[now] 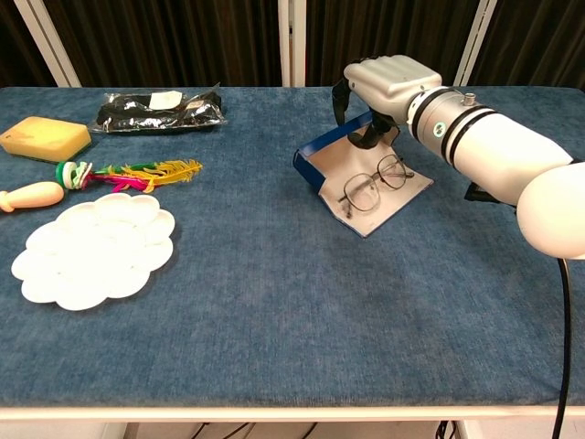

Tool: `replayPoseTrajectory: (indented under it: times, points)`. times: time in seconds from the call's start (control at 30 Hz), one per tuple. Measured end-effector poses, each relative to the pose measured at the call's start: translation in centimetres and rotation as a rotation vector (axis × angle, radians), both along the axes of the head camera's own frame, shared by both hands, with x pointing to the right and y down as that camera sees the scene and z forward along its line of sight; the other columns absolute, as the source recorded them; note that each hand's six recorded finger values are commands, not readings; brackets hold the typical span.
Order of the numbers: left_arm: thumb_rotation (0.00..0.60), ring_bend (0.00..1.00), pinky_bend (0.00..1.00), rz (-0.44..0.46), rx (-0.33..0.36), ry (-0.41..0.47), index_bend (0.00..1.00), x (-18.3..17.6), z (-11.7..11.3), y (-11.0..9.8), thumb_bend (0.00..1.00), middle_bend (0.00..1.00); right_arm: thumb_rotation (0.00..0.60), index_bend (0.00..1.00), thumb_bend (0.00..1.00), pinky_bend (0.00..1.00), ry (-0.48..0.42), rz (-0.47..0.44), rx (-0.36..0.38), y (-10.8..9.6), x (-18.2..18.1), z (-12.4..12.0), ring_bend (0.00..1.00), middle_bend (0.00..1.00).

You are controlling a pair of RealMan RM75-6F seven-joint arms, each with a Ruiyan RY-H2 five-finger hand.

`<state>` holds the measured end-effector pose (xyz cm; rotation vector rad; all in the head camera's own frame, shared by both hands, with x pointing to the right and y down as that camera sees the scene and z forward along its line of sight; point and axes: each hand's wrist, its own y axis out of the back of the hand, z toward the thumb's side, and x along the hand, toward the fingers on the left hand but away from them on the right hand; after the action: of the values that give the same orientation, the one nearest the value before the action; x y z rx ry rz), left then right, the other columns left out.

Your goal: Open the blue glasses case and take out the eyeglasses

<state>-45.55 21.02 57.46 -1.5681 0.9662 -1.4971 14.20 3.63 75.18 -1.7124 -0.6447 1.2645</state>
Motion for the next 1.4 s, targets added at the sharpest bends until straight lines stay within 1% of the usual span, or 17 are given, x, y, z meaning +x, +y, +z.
replayPoseTrajectory:
  times: [0.07, 0.13, 0.2, 0.27, 0.3, 0.33, 0.4, 0.57, 0.6, 0.63, 0.8, 0.9, 0.97, 1.03, 1.23, 1.4]
  points:
    - [0.6, 0.83, 0.66, 0.0, 0.0, 0.0, 0.84, 0.0, 0.0, 0.0, 0.39, 0.98, 0.6, 0.68, 0.36, 0.0, 0.01, 0.001, -0.02, -0.3, -0.1, 0.3, 0.0, 0.28]
    - [0.6, 0.83, 0.66, 0.0, 0.0, 0.0, 0.84, 0.0, 0.0, 0.0, 0.39, 0.98, 0.6, 0.61, 0.35, 0.0, 0.027, 0.003, -0.042, -0.8, -0.2, 0.6, 0.0, 0.26]
    - [0.6, 0.83, 0.66, 0.0, -0.001, 0.0, 0.84, 0.0, 0.0, 0.0, 0.39, 0.98, 0.6, 0.5, 0.33, 0.0, 0.04, 0.007, -0.066, -1.1, -0.3, 0.9, 0.0, 0.23]
    - [0.6, 0.83, 0.66, 0.0, -0.001, 0.0, 0.84, 0.0, 0.0, 0.0, 0.39, 0.98, 0.6, 0.35, 0.27, 0.0, 0.051, 0.009, -0.097, -1.5, -0.3, 1.1, 0.0, 0.2]
    - [0.6, 0.83, 0.66, -0.001, -0.001, 0.001, 0.84, 0.0, 0.0, 0.0, 0.39, 0.98, 0.6, 0.24, 0.22, 0.0, 0.055, 0.009, -0.111, -1.6, -0.3, 1.2, 0.0, 0.18]
    - [0.6, 0.83, 0.66, -0.001, -0.001, 0.001, 0.84, 0.0, 0.0, 0.0, 0.39, 0.98, 0.6, 0.16, 0.19, 0.0, 0.057, 0.009, -0.127, -1.8, -0.2, 1.1, 0.0, 0.17]
    - [0.6, 0.83, 0.66, -0.001, -0.001, 0.0, 0.84, 0.0, 0.0, 0.0, 0.39, 0.98, 0.6, 0.11, 0.18, 0.0, 0.054, 0.004, -0.138, -1.9, -0.2, 0.9, 0.0, 0.16]
    - [0.6, 0.83, 0.66, 0.0, -0.001, 0.0, 0.84, 0.0, 0.0, 0.0, 0.39, 0.98, 0.6, 0.1, 0.18, 0.0, 0.021, -0.023, -0.154, -1.2, 0.0, -0.4, 0.0, 0.15]
    - [0.6, 0.83, 0.66, 0.0, -0.001, 0.0, 0.84, 0.0, 0.0, 0.0, 0.39, 0.98, 0.6, 0.11, 0.18, 0.0, 0.016, -0.03, -0.153, -1.0, 0.2, -0.7, 0.0, 0.15]
    - [0.6, 0.83, 0.66, 0.0, -0.001, 0.0, 0.84, 0.0, 0.0, 0.0, 0.39, 0.98, 0.6, 0.13, 0.18, 0.0, 0.01, -0.042, -0.151, -0.8, 0.5, -1.1, 0.0, 0.15]
    - [0.6, 0.83, 0.66, 0.0, -0.001, -0.001, 0.84, 0.0, 0.0, 0.0, 0.39, 0.98, 0.6, 0.35, 0.19, 0.0, -0.012, -0.099, -0.14, 0.5, 2.0, -2.5, 0.0, 0.16]
    - [0.6, 0.83, 0.66, 0.0, 0.0, -0.003, 0.84, 0.0, 0.0, 0.0, 0.39, 0.98, 0.6, 0.41, 0.21, 0.0, -0.004, -0.137, -0.147, 1.7, 3.5, -2.6, 0.0, 0.16]
    - [0.6, 0.83, 0.66, 0.0, 0.0, -0.003, 0.84, 0.1, 0.0, 0.0, 0.39, 0.98, 0.6, 0.43, 0.21, 0.0, 0.012, -0.158, -0.165, 2.7, 4.6, -2.2, 0.0, 0.16]
    - [0.6, 0.83, 0.66, -0.001, 0.0, -0.003, 0.84, 0.1, 0.0, 0.0, 0.39, 0.98, 0.6, 0.44, 0.21, 0.0, 0.033, -0.171, -0.174, 3.2, 5.3, -1.8, 0.0, 0.16]
    - [0.6, 0.83, 0.66, -0.003, 0.0, -0.003, 0.84, 0.0, 0.0, 0.0, 0.39, 0.98, 0.6, 0.44, 0.24, 0.0, 0.064, -0.19, -0.169, 3.4, 5.7, -0.7, 0.0, 0.17]
    - [0.6, 0.83, 0.66, -0.002, 0.0, -0.002, 0.84, 0.0, 0.0, 0.0, 0.39, 0.98, 0.6, 0.45, 0.27, 0.0, 0.065, -0.195, -0.164, 3.3, 5.5, -0.1, 0.0, 0.17]
